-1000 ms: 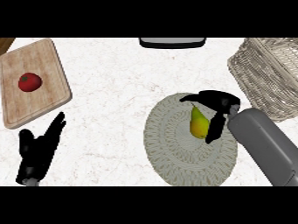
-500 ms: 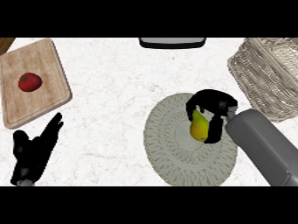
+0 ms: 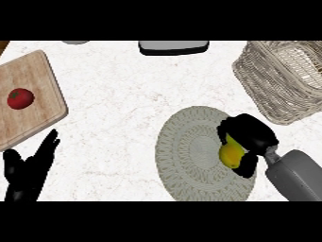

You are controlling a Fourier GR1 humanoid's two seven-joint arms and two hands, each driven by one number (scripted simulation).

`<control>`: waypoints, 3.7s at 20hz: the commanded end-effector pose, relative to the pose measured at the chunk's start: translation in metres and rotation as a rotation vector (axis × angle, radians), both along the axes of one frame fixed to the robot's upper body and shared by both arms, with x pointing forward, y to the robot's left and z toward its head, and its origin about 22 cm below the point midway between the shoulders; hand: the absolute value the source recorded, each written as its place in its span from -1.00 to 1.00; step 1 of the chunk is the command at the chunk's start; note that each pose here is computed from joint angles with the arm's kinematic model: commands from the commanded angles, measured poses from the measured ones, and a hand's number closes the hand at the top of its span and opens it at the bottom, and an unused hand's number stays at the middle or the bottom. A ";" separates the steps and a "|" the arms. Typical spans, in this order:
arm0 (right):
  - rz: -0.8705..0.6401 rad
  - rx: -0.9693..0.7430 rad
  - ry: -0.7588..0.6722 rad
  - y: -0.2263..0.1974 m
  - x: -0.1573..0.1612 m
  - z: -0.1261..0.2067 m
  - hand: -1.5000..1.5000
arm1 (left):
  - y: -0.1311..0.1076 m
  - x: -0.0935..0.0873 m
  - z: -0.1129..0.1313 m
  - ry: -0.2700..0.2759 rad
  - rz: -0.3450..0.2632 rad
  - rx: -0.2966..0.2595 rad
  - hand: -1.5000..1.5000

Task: Pick the pear from the placemat and place it in the basket

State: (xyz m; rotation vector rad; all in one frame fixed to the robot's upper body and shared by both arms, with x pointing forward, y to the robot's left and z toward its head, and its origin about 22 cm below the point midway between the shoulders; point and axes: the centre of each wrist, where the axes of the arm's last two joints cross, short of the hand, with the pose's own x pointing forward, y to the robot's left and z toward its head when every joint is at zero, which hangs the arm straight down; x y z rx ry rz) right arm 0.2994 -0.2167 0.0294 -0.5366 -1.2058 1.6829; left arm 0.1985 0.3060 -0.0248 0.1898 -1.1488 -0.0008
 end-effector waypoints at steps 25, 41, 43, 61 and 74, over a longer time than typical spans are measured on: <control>-0.547 0.944 -0.493 -0.111 -0.084 0.261 1.00 | -0.017 -0.013 -0.026 0.124 -0.013 -0.015 0.00; -0.691 0.818 -0.491 -0.188 -0.004 0.281 1.00 | -0.011 0.010 -0.019 0.116 -0.060 -0.014 0.00; -0.651 0.815 -0.455 -0.182 -0.002 0.266 1.00 | -0.024 0.003 -0.031 0.130 -0.042 -0.016 0.00; -0.769 1.025 -0.359 -0.232 0.069 0.196 1.00 | -0.001 -0.002 -0.029 0.142 -0.043 -0.006 0.00; -0.791 0.721 -0.529 -0.282 0.055 0.180 -1.00 | -0.024 0.004 -0.027 0.122 -0.074 -0.006 0.00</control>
